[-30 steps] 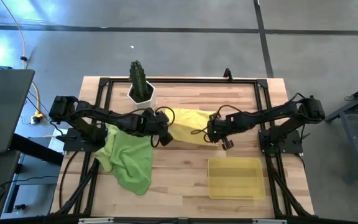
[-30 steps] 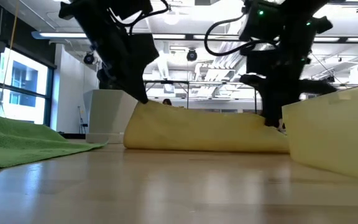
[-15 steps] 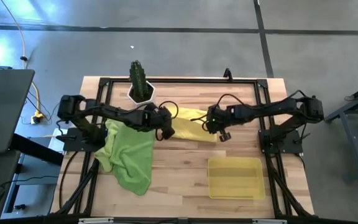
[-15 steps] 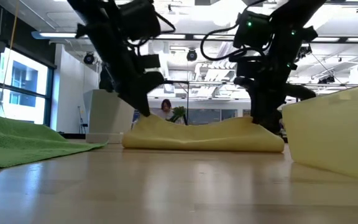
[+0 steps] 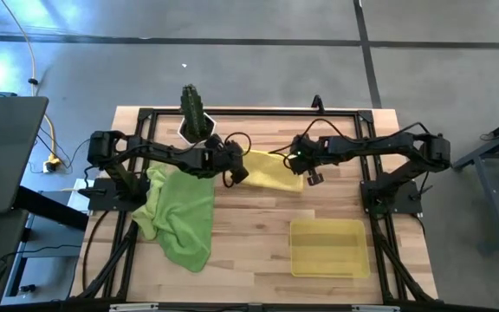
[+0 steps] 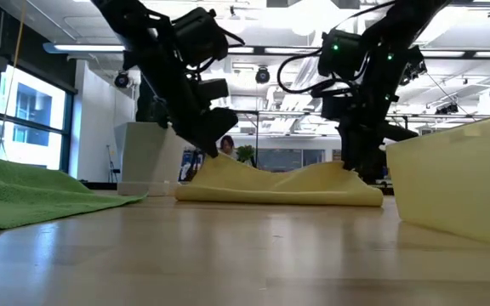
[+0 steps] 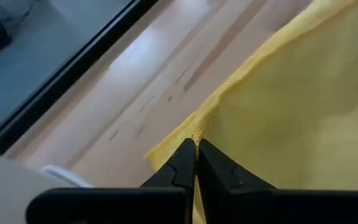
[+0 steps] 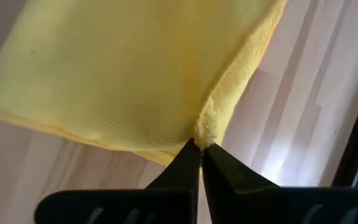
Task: Roll microfiber towels into tight, uniform cylinder then place into a basket
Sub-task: Fold the yellow towel
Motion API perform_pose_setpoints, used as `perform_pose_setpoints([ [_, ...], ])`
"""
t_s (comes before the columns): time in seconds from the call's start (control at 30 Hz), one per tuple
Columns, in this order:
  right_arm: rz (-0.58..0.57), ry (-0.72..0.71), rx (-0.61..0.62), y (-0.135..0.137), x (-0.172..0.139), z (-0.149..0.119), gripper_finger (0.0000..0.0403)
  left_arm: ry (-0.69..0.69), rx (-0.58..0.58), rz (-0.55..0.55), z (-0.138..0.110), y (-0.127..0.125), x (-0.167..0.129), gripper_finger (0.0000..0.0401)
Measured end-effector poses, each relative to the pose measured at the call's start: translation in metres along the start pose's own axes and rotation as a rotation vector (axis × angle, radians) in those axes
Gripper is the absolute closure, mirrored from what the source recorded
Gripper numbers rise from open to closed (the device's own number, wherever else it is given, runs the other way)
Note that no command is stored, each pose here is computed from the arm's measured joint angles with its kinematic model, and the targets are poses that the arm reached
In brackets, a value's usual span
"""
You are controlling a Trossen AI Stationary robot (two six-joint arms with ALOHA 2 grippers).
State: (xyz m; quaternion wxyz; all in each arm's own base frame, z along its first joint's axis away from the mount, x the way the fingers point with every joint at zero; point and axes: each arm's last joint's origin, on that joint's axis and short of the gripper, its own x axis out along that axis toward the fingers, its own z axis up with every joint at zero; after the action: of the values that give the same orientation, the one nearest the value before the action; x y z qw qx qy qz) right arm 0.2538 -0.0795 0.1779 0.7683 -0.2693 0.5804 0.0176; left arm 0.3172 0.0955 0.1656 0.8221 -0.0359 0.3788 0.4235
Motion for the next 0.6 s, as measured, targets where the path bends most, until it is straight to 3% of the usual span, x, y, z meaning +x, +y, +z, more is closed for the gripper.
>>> perform_pose_setpoints([
  [0.13,-0.006,0.008,-0.019,-0.005,0.001,-0.005,0.0402,-0.012,-0.03,-0.051,0.005,0.005,0.005,0.04],
  [0.6,-0.005,0.031,-0.014,-0.012,0.01,-0.011,0.0402,0.016,-0.043,-0.048,0.001,0.008,0.019,0.04],
])
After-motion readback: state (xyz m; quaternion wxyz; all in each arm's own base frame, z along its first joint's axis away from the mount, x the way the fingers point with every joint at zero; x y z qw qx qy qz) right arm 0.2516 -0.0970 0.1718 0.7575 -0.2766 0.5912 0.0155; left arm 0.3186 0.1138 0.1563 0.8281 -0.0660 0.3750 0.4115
